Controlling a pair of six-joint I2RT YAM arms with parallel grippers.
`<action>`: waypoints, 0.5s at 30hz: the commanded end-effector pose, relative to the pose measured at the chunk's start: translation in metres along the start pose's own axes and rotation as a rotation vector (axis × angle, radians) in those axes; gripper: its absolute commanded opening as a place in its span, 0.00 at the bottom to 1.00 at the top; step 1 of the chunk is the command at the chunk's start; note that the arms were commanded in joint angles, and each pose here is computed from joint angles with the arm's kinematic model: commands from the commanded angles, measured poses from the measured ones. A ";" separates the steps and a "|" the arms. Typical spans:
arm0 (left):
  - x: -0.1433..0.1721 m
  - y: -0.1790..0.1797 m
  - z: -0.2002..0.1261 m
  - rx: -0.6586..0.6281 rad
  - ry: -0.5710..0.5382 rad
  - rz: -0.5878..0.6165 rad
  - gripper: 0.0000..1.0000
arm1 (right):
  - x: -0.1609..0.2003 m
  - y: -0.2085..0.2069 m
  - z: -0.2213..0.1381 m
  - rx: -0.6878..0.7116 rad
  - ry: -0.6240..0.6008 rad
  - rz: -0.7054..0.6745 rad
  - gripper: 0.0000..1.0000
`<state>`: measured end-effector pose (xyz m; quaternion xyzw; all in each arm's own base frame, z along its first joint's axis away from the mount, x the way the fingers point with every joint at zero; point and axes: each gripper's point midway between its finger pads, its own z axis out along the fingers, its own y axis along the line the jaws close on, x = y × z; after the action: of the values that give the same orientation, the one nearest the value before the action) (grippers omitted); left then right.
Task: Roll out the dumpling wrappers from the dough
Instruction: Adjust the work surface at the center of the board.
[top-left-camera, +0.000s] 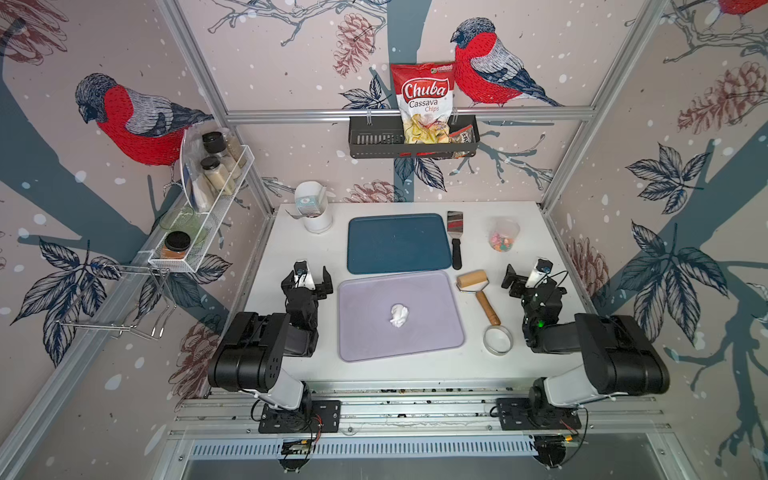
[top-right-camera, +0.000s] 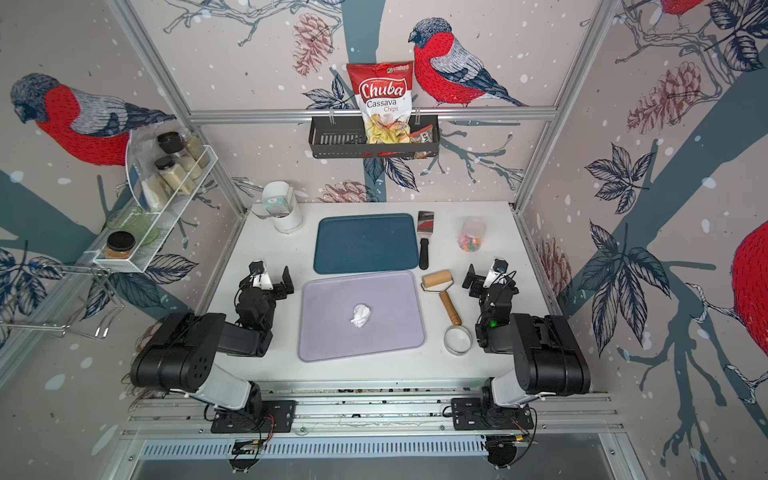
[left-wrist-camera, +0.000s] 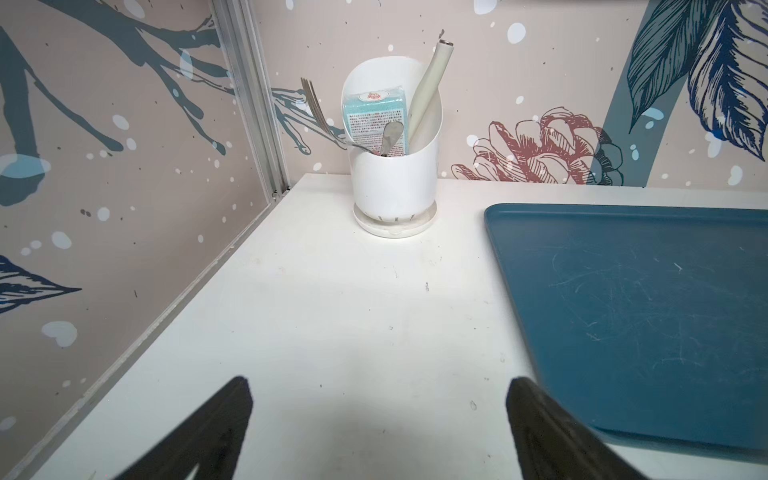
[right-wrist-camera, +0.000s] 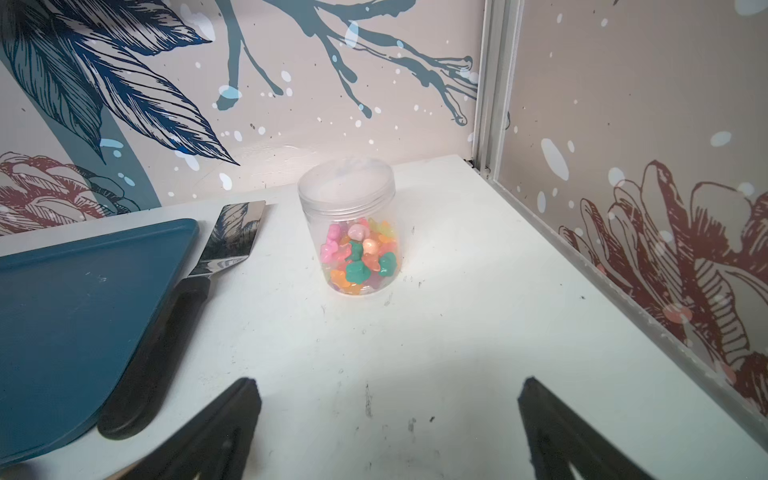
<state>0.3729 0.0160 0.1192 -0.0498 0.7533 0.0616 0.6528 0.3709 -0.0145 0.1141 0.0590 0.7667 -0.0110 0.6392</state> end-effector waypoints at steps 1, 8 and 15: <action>-0.013 0.001 0.000 -0.006 -0.051 -0.014 0.98 | -0.012 0.000 0.001 0.006 -0.048 -0.003 1.00; -0.013 0.000 0.000 -0.004 -0.051 -0.014 0.98 | -0.012 0.000 0.000 0.006 -0.049 -0.004 1.00; -0.012 0.001 -0.002 -0.009 -0.051 -0.014 0.97 | -0.013 0.000 0.000 0.006 -0.052 -0.004 1.00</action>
<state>0.3724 0.0161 0.1186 -0.0499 0.7538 0.0618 0.6523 0.3709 -0.0145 0.1141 0.0590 0.7667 -0.0110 0.6392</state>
